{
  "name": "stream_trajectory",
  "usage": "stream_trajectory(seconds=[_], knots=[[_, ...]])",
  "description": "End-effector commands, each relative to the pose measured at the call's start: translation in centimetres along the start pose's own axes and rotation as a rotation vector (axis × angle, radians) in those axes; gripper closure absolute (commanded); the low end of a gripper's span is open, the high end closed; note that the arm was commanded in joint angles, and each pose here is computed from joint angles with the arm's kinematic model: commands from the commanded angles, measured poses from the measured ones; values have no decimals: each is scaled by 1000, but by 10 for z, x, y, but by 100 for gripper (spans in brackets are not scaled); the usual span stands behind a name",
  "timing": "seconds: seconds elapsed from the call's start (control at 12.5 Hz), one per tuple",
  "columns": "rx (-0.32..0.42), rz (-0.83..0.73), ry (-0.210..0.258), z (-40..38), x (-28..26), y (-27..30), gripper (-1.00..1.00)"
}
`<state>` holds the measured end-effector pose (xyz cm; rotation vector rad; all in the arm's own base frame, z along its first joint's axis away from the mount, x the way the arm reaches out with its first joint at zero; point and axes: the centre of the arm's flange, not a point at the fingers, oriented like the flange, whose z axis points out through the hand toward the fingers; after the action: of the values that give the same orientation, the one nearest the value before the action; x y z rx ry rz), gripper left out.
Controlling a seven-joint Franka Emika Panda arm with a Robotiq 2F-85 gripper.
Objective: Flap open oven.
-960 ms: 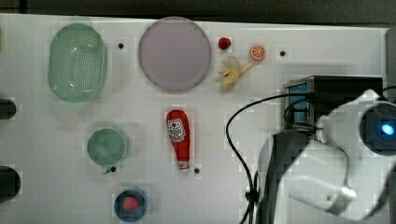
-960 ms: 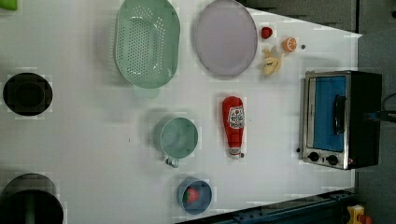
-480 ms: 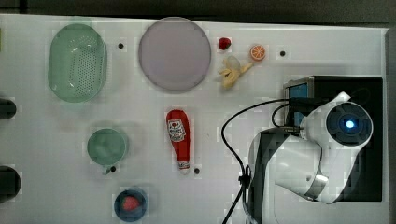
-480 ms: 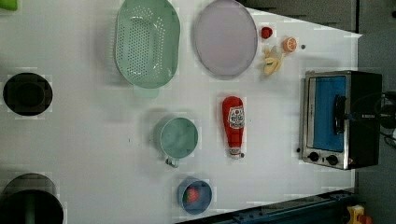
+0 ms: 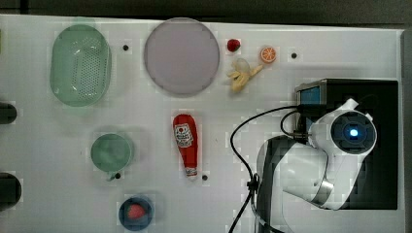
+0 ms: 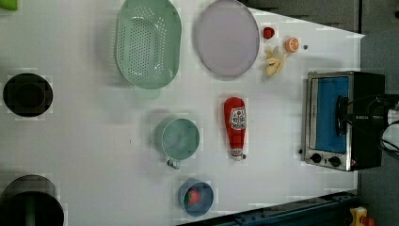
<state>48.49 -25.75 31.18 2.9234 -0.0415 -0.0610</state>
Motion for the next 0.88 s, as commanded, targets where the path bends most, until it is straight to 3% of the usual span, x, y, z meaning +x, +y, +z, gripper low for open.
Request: stream_trajectory(seconds=[0.08, 0.88], knots=[[-3, -13, -8, 2, 4, -16, 65], [-198, -59, -53, 24, 9, -151, 65]])
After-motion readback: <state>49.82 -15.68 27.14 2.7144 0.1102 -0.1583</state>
